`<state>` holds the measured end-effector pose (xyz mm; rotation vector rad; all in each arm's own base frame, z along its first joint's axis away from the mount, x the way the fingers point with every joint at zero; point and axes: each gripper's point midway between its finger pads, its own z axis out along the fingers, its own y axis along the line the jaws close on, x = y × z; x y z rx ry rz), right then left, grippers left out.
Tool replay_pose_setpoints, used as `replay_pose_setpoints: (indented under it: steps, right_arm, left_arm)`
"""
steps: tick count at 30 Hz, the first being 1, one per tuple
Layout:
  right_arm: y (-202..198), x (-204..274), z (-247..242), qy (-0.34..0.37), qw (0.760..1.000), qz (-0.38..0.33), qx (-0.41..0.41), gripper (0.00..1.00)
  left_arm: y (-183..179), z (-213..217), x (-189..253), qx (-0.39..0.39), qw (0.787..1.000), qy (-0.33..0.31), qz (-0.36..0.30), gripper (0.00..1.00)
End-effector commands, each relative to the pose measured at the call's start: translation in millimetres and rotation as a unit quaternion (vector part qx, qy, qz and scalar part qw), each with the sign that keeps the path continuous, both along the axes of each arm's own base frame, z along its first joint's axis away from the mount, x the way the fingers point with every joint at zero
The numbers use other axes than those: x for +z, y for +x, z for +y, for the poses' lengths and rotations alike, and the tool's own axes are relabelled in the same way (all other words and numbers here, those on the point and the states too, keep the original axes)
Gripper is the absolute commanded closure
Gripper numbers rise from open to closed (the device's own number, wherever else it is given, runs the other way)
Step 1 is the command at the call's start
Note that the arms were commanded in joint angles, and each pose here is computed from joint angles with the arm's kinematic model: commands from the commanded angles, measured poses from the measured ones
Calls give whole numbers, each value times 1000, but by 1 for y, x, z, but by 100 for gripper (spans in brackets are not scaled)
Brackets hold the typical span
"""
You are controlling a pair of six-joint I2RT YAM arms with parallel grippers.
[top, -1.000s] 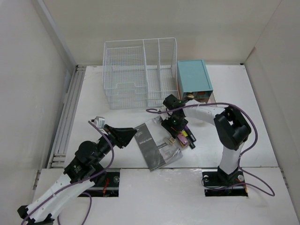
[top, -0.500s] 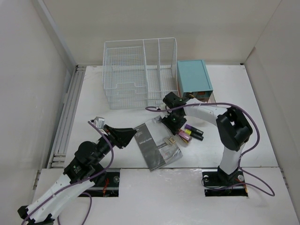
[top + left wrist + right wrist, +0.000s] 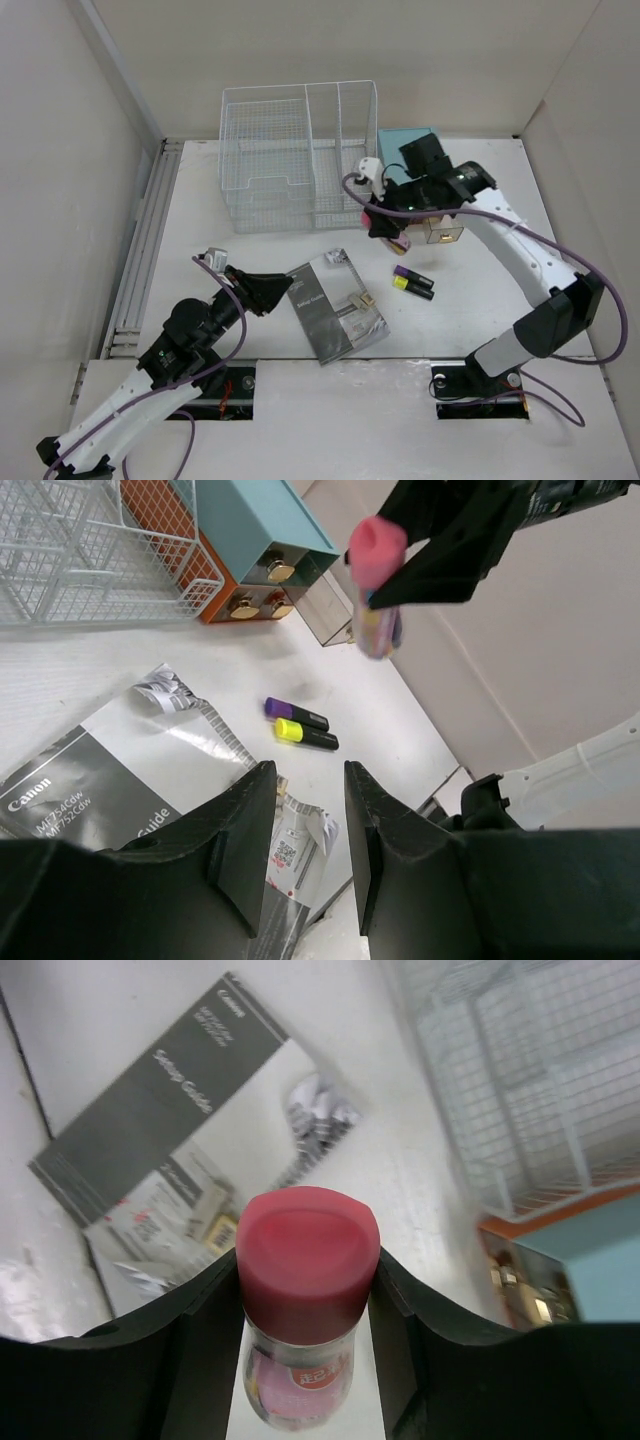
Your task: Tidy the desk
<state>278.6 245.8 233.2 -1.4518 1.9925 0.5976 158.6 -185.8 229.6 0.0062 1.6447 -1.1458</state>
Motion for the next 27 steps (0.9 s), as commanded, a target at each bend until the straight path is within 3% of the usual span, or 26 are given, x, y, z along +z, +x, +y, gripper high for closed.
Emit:
replay_pose_setpoints:
  steps: [1,5,11,16,22,27]
  right_arm:
    - [4,33,-19,53,996,-43,60,100]
    - [28,48,-51,49,984,-133,105,100]
    - [48,41,-78,62,974,-154,151,100]
    - [60,34,-95,51,957,-213,191,100]
    - [73,19,-113,59,953,-216,203,100]
    - [69,13,-115,78,927,-252,266,100]
  left_arm:
    - [-3,0,27,-5,999,-19,-29,70]
    - [-2,0,30,-5,999,-19,-29,70]
    - [0,-2,25,-5,1000,-11,-22,70]
    - [0,-2,25,-5,1000,-11,-22,70]
    - [1,-3,23,-4,1000,-5,-22,70]
    - [1,-3,23,-4,1000,-5,-22,70]
